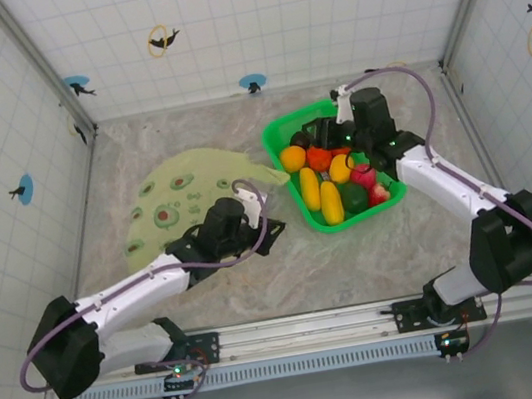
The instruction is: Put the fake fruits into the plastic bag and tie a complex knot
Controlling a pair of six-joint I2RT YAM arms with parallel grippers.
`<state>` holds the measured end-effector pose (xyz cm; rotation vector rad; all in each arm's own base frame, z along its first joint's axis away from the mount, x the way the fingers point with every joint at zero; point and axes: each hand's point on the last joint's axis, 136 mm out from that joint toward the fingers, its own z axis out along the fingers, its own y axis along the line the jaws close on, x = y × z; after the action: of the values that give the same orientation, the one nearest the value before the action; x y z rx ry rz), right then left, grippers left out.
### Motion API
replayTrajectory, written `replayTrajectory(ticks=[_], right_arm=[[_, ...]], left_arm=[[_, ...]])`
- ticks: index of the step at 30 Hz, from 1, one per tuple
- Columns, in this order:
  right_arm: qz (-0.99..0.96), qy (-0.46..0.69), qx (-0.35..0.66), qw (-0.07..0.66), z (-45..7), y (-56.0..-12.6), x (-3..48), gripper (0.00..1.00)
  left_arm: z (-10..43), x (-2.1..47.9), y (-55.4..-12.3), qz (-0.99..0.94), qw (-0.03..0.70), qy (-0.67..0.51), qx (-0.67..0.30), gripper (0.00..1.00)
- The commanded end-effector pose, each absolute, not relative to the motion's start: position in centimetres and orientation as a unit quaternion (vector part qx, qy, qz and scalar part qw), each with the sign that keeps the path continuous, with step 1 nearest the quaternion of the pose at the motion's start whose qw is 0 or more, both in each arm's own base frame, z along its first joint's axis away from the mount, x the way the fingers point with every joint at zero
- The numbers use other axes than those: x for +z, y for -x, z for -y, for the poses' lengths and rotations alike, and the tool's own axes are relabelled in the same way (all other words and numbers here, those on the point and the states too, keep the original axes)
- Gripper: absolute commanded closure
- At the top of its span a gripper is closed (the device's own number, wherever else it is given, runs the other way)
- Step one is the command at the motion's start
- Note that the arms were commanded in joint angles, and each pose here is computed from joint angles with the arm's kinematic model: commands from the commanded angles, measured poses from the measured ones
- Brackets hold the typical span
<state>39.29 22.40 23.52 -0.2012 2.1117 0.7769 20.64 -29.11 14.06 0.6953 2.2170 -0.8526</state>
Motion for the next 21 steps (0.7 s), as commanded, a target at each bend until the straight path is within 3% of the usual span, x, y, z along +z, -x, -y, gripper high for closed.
replayTrajectory(ticks=[1, 3, 5, 10, 16, 21], right_arm=[[-0.858, 0.164, 0.295, 0.386, -24.5, -38.2, 21.7, 0.36], [-0.866, 0.211, 0.272, 0.362, -26.0, -37.4, 20.8, 0.35], [-0.866, 0.255, 0.256, 0.346, -27.8, -36.3, 19.9, 0.35], [-0.859, 0.332, 0.231, 0.313, -31.6, -34.3, 17.4, 0.35], [-0.868, 0.359, 0.196, 0.281, -35.0, -35.1, 13.4, 0.33], [-0.882, 0.369, 0.046, 0.291, -35.7, -38.1, 9.8, 0.25]], left_arm=[[26.7, 12.8, -20.3, -0.870, 0.323, -0.221, -0.301, 0.58], [26.0, 12.2, -19.7, -0.876, 0.312, -0.205, -0.307, 0.40], [25.4, 11.6, -19.1, -0.884, 0.299, -0.194, -0.304, 0.34], [20.1, 11.2, -21.3, -0.915, 0.344, -0.077, -0.198, 0.35], [12.6, 14.7, -23.0, -0.887, 0.445, 0.075, -0.098, 0.37], [10.8, 17.2, -23.3, -0.876, 0.470, 0.093, -0.061, 0.37]])
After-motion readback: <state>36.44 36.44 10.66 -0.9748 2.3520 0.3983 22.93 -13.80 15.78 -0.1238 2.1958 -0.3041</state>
